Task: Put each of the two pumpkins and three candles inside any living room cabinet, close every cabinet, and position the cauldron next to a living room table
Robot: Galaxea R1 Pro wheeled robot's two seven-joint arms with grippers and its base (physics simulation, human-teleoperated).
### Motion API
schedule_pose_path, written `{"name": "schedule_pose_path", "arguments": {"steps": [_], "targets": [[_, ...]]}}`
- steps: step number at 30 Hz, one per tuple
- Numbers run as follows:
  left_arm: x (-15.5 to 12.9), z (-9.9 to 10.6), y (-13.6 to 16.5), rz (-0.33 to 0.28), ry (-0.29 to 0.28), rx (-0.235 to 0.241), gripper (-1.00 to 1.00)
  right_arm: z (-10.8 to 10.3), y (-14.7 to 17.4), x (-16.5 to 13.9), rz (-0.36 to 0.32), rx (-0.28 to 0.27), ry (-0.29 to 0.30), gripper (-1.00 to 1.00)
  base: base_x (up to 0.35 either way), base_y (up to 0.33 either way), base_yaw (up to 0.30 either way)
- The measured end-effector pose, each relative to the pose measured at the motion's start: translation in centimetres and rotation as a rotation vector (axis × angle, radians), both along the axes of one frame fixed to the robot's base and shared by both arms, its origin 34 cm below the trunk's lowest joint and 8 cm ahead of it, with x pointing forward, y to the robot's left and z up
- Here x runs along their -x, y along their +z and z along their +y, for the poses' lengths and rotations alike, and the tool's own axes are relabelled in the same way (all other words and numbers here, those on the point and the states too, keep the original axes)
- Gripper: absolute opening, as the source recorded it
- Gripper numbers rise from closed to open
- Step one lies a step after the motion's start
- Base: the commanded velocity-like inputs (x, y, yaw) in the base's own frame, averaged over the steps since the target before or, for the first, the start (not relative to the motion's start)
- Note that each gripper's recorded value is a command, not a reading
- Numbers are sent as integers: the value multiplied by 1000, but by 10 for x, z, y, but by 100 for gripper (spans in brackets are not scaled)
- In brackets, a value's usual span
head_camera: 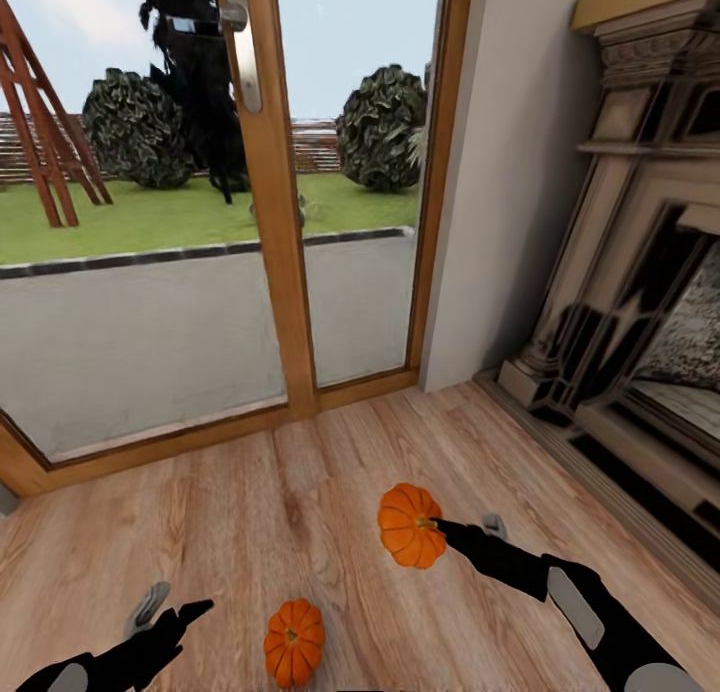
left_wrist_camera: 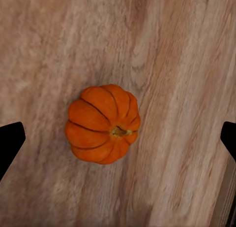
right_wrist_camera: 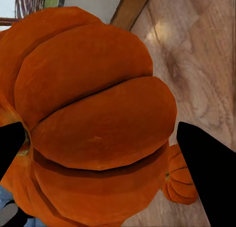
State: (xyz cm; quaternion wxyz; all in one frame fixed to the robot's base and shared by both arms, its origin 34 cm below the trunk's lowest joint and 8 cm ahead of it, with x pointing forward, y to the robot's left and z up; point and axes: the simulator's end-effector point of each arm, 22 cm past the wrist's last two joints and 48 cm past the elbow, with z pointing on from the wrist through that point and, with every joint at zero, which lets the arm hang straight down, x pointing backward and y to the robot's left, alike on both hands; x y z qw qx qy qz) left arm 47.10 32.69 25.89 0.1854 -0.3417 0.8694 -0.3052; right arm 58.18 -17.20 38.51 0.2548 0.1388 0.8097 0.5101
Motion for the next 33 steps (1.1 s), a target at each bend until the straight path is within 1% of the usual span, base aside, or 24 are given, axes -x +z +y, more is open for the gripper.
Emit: {"name": "schedule_pose_path", "arguments": {"steps": [5,11,15,22,33], "targets": [[3,-2,-9,7,0,-8,100,-1,-10,2,20,-3,-6,-100,0,0,0],[13,-14,-22,37,-32,-7,100,1,-23,5,44,-3,-4,-100,0,0,0],[16,-17,-27,46,-37,4,100,1,-32,7,61,-2,-5,-100,0,0,0],[23,-19,-36,64,-39,14,100,2,-47,13,90,-1,-3,-100,0,0,0],[36,-19,-53,109,-39,16,100,1,-70,21,135,1,-2,-100,0,0,0]]}}
